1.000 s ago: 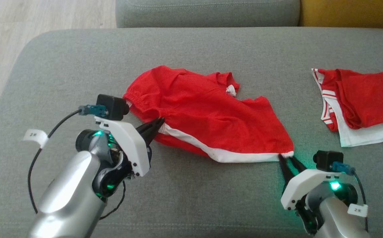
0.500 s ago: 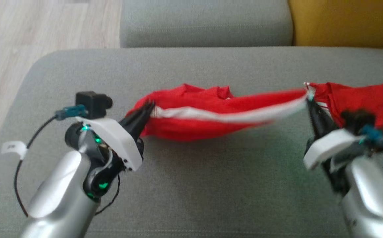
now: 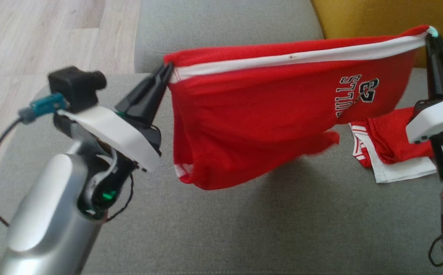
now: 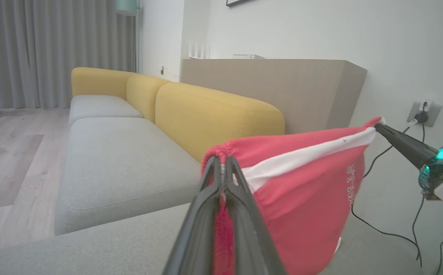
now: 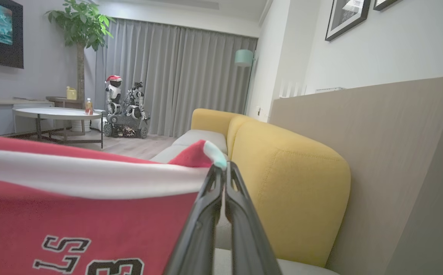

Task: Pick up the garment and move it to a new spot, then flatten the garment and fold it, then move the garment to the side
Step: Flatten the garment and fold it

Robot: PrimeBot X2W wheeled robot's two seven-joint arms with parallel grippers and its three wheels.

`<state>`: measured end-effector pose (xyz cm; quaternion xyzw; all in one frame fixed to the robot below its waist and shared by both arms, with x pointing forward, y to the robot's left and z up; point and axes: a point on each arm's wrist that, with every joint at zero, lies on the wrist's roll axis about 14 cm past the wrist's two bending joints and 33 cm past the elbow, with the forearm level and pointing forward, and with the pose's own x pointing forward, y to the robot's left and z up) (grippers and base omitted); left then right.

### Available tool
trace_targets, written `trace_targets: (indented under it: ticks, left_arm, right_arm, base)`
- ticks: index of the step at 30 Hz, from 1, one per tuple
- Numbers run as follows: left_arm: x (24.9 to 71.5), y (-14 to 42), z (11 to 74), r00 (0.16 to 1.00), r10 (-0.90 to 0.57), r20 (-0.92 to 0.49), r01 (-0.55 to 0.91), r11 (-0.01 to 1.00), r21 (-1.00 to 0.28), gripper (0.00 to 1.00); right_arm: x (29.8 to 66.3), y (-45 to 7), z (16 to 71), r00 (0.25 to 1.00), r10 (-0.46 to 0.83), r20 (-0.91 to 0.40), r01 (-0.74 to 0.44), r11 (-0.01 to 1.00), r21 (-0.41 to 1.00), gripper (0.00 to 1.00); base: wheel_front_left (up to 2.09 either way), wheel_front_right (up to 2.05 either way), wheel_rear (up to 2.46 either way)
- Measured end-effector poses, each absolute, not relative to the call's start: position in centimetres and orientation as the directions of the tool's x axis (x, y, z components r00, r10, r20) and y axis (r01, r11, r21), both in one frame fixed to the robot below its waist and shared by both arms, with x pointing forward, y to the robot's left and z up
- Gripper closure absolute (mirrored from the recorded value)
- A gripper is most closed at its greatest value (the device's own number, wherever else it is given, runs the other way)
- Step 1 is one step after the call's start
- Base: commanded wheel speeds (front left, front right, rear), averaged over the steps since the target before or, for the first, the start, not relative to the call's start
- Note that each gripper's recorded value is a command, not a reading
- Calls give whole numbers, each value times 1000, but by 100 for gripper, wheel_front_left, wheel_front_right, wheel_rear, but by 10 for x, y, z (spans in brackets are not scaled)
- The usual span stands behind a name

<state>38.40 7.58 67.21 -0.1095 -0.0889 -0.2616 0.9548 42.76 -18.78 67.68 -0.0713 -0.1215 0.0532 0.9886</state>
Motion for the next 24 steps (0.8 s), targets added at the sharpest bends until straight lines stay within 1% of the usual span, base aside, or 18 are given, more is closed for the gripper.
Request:
trace_targets:
  ticks: [3, 5, 8, 10, 11, 12, 14, 15, 16, 20, 22, 24]
  left_arm:
    - [384, 80, 683, 851, -469, 237, 510, 845, -158, 100]
    - [389, 80, 683, 854, -476, 211, 509, 848, -146, 100]
    - [405, 80, 679, 859, -486, 159, 506, 853, -128, 100]
    - [420, 79, 675, 861, -493, 123, 506, 853, -126, 100]
    - [430, 79, 675, 862, -495, 109, 505, 855, -115, 100]
    - [457, 82, 676, 868, -488, 92, 495, 864, -90, 100]
    - [488, 88, 682, 879, -468, 92, 475, 877, -73, 100]
    - [504, 93, 687, 887, -451, 102, 457, 888, -55, 100]
    - [522, 99, 693, 895, -428, 122, 435, 900, -37, 100]
    - [583, 125, 723, 909, -328, 258, 342, 940, -9, 100]
    - [604, 131, 732, 898, -295, 327, 318, 948, -19, 100]
    - [620, 131, 726, 893, -278, 353, 311, 950, -38, 100]
  right_arm:
    - [422, -184, 678, 972, 115, 205, -84, 984, -154, 100]
    - [424, -180, 670, 981, 117, 156, -94, 984, -149, 100]
    - [436, -173, 658, 987, 139, 79, -124, 977, -176, 100]
    - [450, -160, 659, 983, 177, 54, -165, 969, -185, 100]
    - [460, -153, 665, 978, 200, 57, -187, 967, -172, 100]
    - [485, -141, 682, 970, 232, 71, -214, 957, -195, 100]
    - [515, -132, 701, 962, 255, 99, -230, 949, -216, 100]
    - [530, -127, 710, 956, 268, 117, -233, 940, -250, 100]
    - [545, -123, 721, 949, 279, 147, -234, 935, -267, 100]
    - [599, -116, 754, 915, 281, 291, -210, 945, -251, 100]
    - [621, -116, 756, 899, 265, 349, -201, 957, -210, 100]
    - [639, -115, 741, 898, 252, 361, -202, 964, -173, 100]
  base:
    - [0, 0, 0]
    - [0, 0, 0]
    - [0, 0, 0]
    - [0, 0, 0]
    - [0, 0, 0]
    - [0, 0, 0]
    - [0, 0, 0]
    - [0, 0, 0]
    - [0, 0, 0]
    - [0, 0, 0]
    - [0, 0, 0]
    - [0, 0, 0]
